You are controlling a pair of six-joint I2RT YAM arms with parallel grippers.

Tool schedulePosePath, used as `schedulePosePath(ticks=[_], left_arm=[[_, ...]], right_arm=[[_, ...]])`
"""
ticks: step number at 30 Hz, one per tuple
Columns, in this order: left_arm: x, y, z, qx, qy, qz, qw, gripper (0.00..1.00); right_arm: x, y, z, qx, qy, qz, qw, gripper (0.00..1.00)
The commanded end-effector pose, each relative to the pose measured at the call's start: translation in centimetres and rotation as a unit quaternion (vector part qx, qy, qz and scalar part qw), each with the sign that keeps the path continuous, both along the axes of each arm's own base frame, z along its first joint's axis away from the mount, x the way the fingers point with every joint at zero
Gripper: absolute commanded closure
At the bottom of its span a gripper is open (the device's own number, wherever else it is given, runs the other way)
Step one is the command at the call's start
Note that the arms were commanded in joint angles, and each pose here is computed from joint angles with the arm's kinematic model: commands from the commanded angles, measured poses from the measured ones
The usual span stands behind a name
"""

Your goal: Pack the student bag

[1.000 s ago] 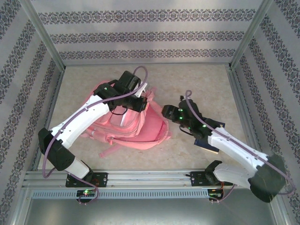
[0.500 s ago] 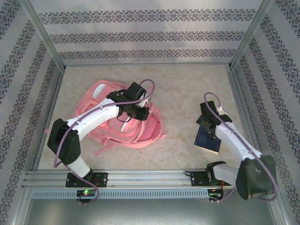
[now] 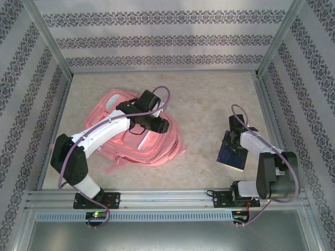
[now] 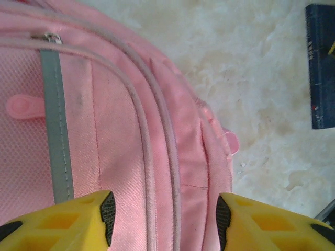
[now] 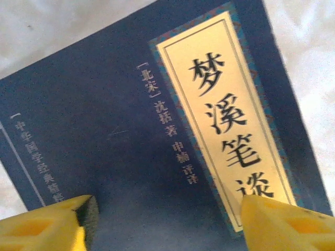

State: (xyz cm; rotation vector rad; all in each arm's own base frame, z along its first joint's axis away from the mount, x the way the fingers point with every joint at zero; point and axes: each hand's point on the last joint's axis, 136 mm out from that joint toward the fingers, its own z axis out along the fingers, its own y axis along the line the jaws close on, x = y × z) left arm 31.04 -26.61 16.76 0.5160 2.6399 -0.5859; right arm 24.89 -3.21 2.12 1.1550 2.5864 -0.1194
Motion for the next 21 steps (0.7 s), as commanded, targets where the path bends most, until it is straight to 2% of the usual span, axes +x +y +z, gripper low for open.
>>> schedulePosePath(ticks=[1,5,9,13,19,21], left_arm=[[0.9,-0.7,5.0,-0.035,-0.051,0.006,0.998,0.45],[0.4,-4.1,5.1,-0.051,-0.039,-0.016,0.998,0.44],[0.0,-8.0,2.8,-0.064,-0.004,-0.029,0.998,0.44],[-0.2,-11.0,0.3,-0.079,0.030,-0.037,0.996,0.44],[0.6,-13.3,-2.8,-0.076,0.062,-0.028,0.995,0.44],[1.0,-13.9,-3.7,-0.071,0.069,-0.027,0.995,0.45]], right_arm=[[0.7,1.6,-0.2,0.019,-0.009,0.028,0.999,0.31],[0.9,4.2,-0.4,0.037,-0.005,0.062,0.997,0.33],[1.3,7.1,-0.3,0.089,-0.018,0.080,0.993,0.36],[2.1,10.5,0.5,0.174,-0.059,0.102,0.978,0.38],[2.6,14.2,2.4,0.265,-0.099,0.139,0.949,0.41],[2.6,13.9,3.6,0.258,-0.117,0.146,0.948,0.42]])
